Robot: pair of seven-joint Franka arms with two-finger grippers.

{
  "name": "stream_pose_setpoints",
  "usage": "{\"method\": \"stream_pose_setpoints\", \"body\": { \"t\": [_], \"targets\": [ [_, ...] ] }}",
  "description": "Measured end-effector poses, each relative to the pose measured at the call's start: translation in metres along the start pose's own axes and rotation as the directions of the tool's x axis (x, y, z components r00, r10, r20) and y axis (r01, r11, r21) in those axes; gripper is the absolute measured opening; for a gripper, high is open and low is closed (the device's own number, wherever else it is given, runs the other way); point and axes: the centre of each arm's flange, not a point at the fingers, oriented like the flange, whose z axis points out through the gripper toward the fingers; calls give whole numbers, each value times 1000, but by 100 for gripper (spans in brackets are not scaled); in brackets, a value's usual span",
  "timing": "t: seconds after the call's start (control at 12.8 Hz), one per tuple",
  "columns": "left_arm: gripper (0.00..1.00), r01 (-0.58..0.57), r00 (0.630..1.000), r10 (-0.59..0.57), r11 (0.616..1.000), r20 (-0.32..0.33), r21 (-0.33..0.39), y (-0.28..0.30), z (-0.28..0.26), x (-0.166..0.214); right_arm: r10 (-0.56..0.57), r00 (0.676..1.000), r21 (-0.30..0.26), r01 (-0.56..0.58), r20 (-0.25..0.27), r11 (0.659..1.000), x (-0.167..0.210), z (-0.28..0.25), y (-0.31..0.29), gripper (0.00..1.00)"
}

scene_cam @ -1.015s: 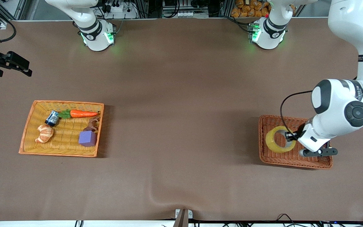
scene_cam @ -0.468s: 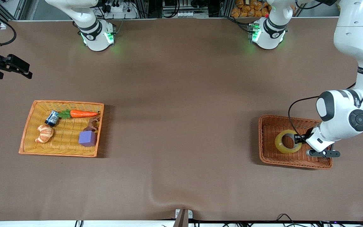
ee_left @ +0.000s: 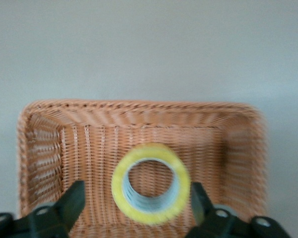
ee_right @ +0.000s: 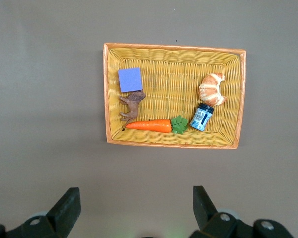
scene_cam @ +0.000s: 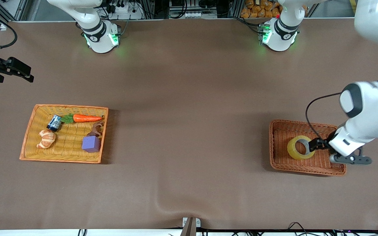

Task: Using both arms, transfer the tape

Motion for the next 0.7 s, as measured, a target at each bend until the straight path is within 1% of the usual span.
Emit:
{"method": "stream_pose_setpoints", "body": {
  "t": [0.16,0.31,0.55,0.7],
  "targets": [
    [100,-22,1000,22,1000,2,-3,24,-78,1,0,1000,0,0,3,1000,1,1,0,100],
    [100,-14,1000,14,1000,21,1,33,-137,-6,0,1000,0,0,3,1000,1,1,0,100],
    [100,-15,997,15,1000,72,4,36,-199,-21,0,1000,0,0,1,1000,2,1,0,100],
    [100,-15,995,14,1000,103,5,38,-222,-31,1,1000,0,-1,1,1000,2,1,0,100]
  ]
}}
